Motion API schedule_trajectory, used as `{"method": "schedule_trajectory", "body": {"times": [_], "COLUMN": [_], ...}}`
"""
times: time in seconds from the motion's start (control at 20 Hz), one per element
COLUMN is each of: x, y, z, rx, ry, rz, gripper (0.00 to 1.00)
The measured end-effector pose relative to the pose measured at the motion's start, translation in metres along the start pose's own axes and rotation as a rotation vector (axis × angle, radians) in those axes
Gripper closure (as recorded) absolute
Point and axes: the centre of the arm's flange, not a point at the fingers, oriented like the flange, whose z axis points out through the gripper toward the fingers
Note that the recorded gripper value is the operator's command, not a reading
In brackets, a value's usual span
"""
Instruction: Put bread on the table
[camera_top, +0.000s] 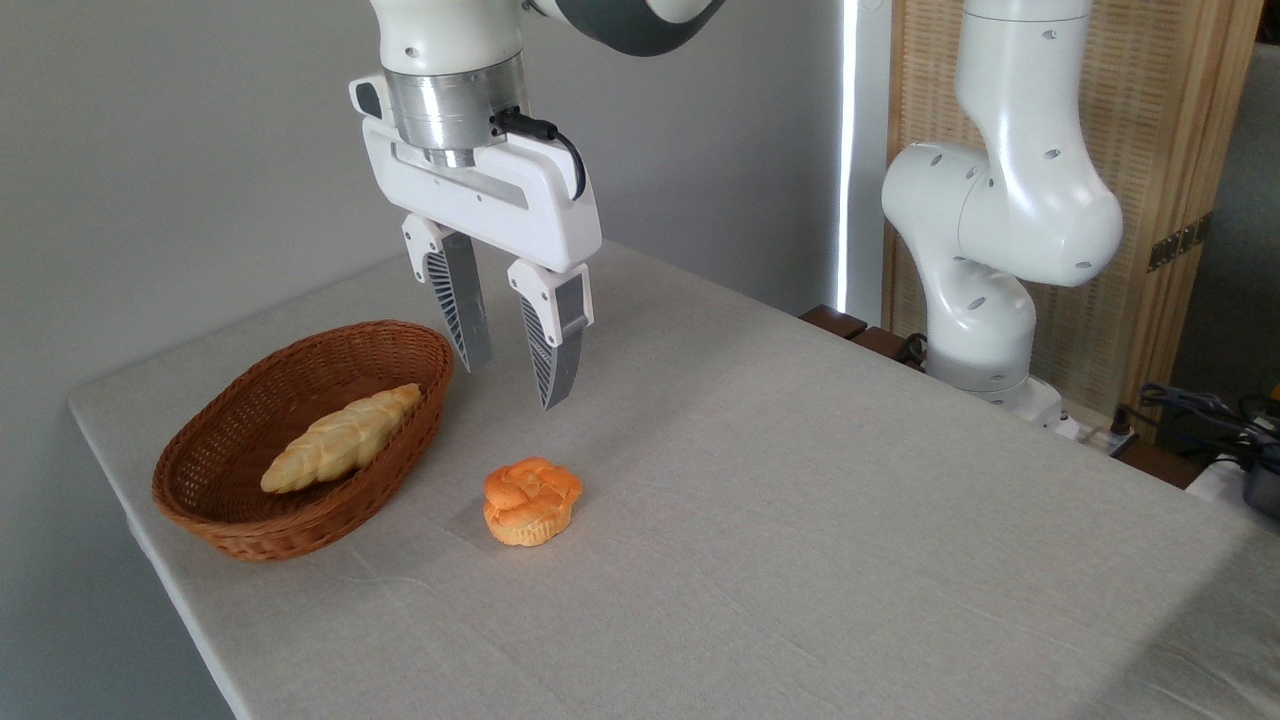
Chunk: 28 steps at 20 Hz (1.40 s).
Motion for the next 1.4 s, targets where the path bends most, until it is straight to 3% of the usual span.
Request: {"method": "schedule_trajectory", "body": {"times": [0.9,1.15,1.4], "x": [0.002,0.019,0.054], "y": [0.001,0.014,0.054], "z": [0.001,0.003,0.013], "rx": [-0.004,-0.015,-0.003], "ry": [0.004,0.087,0.164], "rz": [0.000,-0.041,-0.120], "gripper": [0.00,0.00,0.00]}}
